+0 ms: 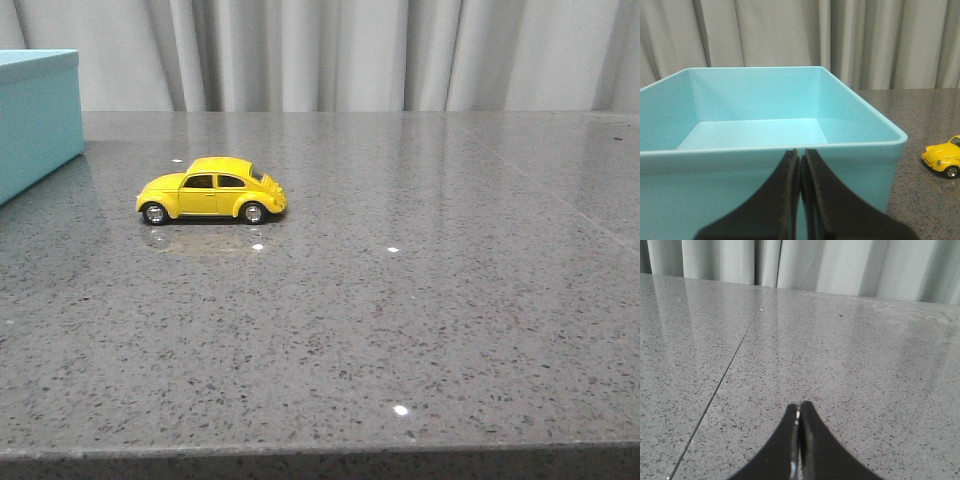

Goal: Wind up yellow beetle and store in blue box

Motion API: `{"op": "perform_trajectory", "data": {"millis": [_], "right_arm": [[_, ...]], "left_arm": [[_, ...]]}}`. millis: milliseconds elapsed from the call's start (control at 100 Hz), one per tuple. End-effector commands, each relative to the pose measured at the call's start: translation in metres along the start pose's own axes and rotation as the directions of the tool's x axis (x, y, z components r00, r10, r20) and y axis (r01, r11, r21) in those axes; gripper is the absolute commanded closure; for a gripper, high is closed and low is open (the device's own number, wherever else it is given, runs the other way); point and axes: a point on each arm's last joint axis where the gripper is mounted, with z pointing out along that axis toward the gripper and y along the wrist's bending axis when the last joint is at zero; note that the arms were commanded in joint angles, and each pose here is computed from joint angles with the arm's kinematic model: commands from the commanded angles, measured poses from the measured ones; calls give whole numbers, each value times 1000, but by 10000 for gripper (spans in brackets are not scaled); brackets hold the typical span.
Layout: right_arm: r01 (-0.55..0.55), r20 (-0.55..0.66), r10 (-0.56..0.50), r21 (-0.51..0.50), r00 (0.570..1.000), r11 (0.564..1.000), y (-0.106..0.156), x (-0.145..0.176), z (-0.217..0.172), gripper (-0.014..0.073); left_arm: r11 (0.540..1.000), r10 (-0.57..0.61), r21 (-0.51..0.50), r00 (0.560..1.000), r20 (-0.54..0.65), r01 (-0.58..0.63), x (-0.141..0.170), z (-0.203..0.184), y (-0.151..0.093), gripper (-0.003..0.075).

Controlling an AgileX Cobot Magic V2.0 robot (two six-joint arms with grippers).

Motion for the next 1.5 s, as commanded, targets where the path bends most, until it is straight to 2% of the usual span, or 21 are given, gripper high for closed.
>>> {"op": "perform_trajectory", "data": {"millis": [0,1140,1360,1490], "right_arm": [[9,98,-9,6,995,1000,0,-8,-1,663],[9,103,-9,6,995,1000,0,-9,-1,663],[-21,259,20,3,966,1000,-1,-26,-4,663],[-76,250,75,-8,965,997,-2,-42,-8,663]], "left_arm": [[1000,-3,1,995,98,3,-6,-2,0,738],[1000,-3,1,995,102,3,-7,-2,0,738],[1000,-4,8,990,138,3,-30,-6,-1,738],[999,-46,33,991,124,42,-54,-12,-4,738]]}}
